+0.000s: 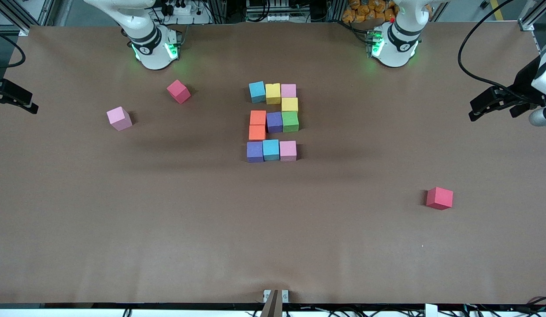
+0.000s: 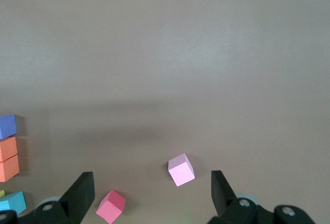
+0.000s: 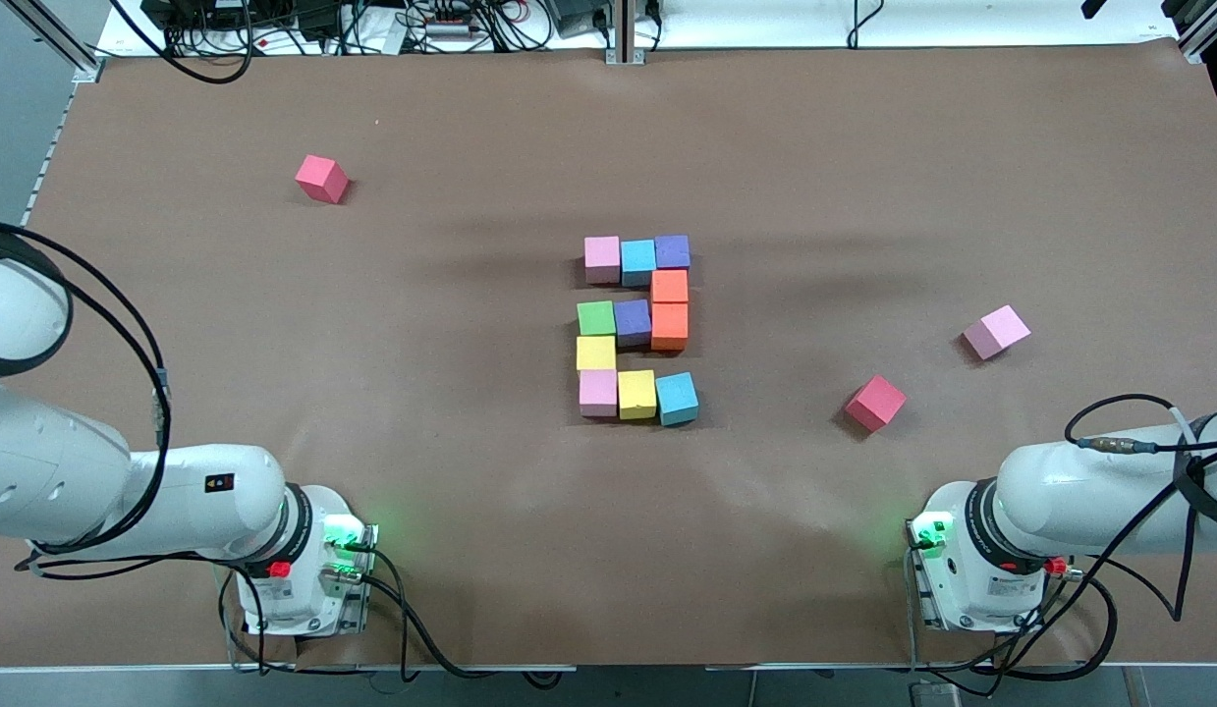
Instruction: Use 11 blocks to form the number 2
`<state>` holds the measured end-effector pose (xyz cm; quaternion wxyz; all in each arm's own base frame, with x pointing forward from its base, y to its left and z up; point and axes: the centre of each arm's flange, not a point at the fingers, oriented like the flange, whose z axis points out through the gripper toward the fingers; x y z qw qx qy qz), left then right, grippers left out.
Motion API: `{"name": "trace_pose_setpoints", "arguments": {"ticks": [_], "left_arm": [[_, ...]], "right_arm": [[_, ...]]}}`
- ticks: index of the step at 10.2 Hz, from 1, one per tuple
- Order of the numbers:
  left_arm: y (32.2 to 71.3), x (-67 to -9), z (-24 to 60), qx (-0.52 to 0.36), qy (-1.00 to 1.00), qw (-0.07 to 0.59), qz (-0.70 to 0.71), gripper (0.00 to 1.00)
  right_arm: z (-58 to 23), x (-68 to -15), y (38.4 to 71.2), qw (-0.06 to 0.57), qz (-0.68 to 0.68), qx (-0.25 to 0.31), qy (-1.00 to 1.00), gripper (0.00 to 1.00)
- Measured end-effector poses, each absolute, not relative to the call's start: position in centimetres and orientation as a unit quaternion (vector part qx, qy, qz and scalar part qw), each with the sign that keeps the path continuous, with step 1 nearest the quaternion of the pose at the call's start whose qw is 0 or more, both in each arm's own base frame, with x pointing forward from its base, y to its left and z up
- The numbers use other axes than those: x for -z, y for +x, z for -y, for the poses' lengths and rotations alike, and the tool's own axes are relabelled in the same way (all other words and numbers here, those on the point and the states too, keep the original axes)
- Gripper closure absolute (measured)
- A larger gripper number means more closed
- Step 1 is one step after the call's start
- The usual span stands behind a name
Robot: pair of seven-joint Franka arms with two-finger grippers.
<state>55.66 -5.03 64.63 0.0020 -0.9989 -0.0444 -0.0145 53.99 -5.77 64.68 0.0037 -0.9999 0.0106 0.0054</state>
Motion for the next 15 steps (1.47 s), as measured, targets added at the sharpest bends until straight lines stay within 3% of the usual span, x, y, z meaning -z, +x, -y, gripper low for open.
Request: {"name": "trace_pose_setpoints", "arguments": {"ticks": [8, 15], "left_arm": [[53.3, -64.9, 6.0, 0.012, -0.999, 0.01, 0.038, 0.0], [53.6, -64.3, 6.3, 0.016, -1.0, 0.008, 0.021, 0.0]], "right_arm": [[5.7, -64.7, 54.1, 0.004, -0.011, -0.004, -1.0, 0.0], [5.8, -64.6, 54.1, 0.004, -0.012, -0.004, -1.0, 0.0]]}}
